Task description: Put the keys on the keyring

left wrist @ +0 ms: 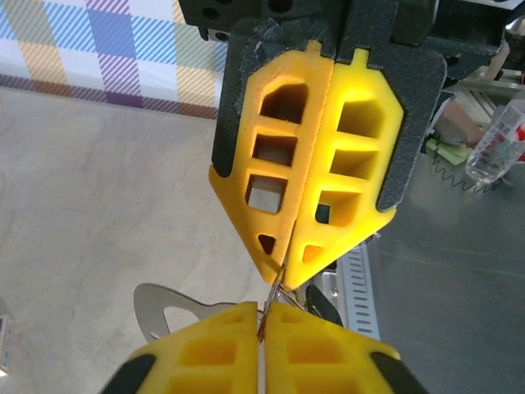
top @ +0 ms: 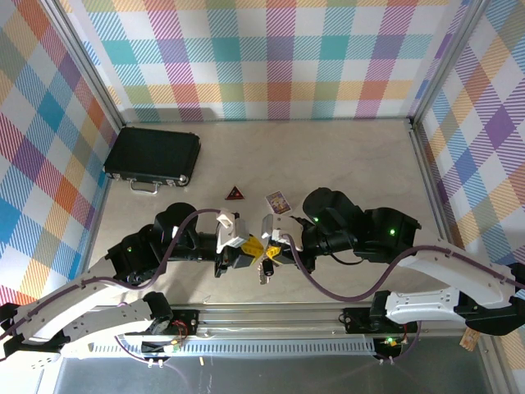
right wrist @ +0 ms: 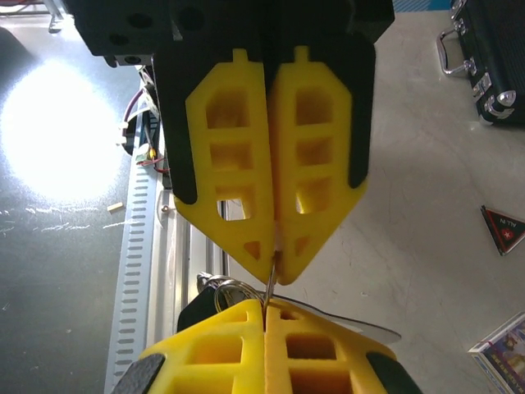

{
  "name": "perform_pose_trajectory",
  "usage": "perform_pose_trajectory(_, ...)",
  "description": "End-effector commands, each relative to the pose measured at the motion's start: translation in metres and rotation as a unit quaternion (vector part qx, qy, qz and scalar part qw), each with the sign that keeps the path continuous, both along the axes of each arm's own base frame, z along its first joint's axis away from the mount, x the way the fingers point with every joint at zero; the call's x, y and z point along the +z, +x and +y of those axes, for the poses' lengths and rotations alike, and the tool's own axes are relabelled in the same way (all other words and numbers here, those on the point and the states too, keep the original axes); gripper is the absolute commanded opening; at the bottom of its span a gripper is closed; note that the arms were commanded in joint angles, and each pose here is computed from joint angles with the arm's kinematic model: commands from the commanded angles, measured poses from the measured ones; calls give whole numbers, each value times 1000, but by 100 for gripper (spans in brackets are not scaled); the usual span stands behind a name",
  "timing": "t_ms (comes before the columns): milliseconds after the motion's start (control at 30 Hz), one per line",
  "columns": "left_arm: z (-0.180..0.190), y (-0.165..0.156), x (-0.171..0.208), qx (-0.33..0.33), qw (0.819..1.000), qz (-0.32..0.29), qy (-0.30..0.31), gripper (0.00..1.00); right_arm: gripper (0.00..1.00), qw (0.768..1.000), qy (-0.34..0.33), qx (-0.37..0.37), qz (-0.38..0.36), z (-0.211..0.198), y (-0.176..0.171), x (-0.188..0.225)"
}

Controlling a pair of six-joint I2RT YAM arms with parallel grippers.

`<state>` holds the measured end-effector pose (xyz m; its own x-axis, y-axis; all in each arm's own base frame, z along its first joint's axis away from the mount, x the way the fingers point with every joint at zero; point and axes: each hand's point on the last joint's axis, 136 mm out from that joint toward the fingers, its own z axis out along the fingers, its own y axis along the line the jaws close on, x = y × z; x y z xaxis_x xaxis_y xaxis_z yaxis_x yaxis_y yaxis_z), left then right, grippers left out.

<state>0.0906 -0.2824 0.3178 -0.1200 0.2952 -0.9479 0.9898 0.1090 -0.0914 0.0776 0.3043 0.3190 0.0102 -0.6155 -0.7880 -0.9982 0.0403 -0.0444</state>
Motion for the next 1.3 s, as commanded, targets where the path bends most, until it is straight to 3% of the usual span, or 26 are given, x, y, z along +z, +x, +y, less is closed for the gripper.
perform_pose_trajectory(0,-1,-4,14,-6,999,-19,-29,0,0,1000,15,27,-2,6,-7,11)
perform_pose_trajectory(200,3,-10,23,-13,998,-16,-55,0,0,999,31,13,-7,7,-3,19)
perform_pose_trajectory(400,6,-16,54,-21,990,-30,-134,0,33,988,149,-31,-12,7,3,48)
perform_pose_trajectory(700,-2,-26,79,-63,974,-22,-216,0,42,973,224,-49,13,-6,-2,68)
perform_pose_trajectory(1167,-2,-26,84,-63,969,-17,-239,0,30,980,197,-21,26,-1,-11,56)
perform_pose_trajectory(1267,0,-25,87,-58,968,-22,-242,0,16,983,177,-10,35,2,-14,49)
